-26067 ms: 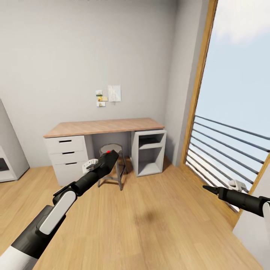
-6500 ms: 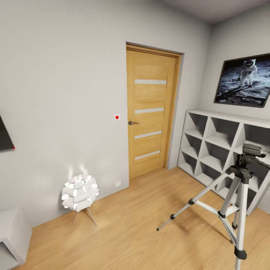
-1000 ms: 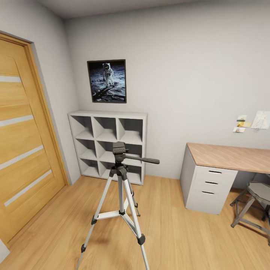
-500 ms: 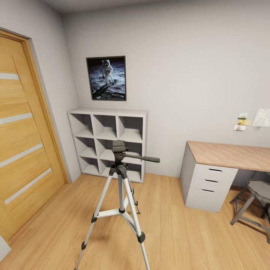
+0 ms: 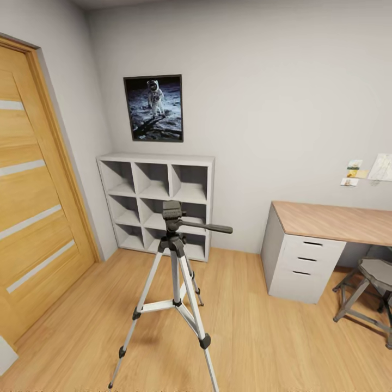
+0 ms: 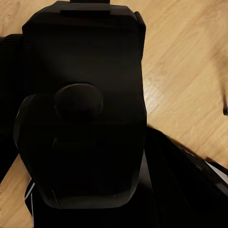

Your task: Attach the digital camera to the camera tripod in the bedroom.

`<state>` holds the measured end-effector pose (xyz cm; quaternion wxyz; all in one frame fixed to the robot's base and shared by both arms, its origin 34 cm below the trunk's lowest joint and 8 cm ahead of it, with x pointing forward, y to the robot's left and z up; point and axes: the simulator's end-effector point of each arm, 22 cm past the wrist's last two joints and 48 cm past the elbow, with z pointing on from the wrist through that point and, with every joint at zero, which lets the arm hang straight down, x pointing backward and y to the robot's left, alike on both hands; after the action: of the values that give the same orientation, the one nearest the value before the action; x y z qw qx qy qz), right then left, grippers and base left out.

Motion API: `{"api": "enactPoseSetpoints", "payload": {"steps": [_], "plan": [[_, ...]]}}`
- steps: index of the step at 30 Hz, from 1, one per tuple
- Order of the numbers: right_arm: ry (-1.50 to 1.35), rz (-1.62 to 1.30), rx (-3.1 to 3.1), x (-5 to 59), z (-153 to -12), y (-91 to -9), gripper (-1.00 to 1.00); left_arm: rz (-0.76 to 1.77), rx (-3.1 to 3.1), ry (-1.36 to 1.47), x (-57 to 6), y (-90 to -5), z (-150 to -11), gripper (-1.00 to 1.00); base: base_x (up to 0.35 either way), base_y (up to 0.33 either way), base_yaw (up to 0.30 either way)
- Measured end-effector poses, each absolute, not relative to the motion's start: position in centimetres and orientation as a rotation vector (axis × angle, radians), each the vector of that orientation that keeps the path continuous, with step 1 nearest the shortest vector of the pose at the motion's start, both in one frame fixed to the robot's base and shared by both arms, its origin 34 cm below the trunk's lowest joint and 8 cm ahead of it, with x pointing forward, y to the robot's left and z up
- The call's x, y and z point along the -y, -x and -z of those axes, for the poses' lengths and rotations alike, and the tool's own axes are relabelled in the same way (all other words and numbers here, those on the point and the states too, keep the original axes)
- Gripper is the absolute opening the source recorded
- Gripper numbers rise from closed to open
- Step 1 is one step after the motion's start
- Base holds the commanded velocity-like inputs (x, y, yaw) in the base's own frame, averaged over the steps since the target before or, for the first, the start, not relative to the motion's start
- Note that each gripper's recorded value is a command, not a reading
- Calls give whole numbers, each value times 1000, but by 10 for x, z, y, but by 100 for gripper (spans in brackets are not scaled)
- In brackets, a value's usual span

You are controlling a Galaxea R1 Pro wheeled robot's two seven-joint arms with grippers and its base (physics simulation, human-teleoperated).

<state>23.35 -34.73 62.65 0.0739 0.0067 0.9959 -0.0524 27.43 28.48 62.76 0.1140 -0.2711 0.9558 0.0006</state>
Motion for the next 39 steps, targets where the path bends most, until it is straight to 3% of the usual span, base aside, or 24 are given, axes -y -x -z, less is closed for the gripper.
{"api": "enactPoseSetpoints", "payload": {"steps": [39], "plan": [[-14, 162, -3052, 348, -620, -209, 100, -18, -2871, 792, -280, -250, -618, -100, 0, 0, 0]]}}
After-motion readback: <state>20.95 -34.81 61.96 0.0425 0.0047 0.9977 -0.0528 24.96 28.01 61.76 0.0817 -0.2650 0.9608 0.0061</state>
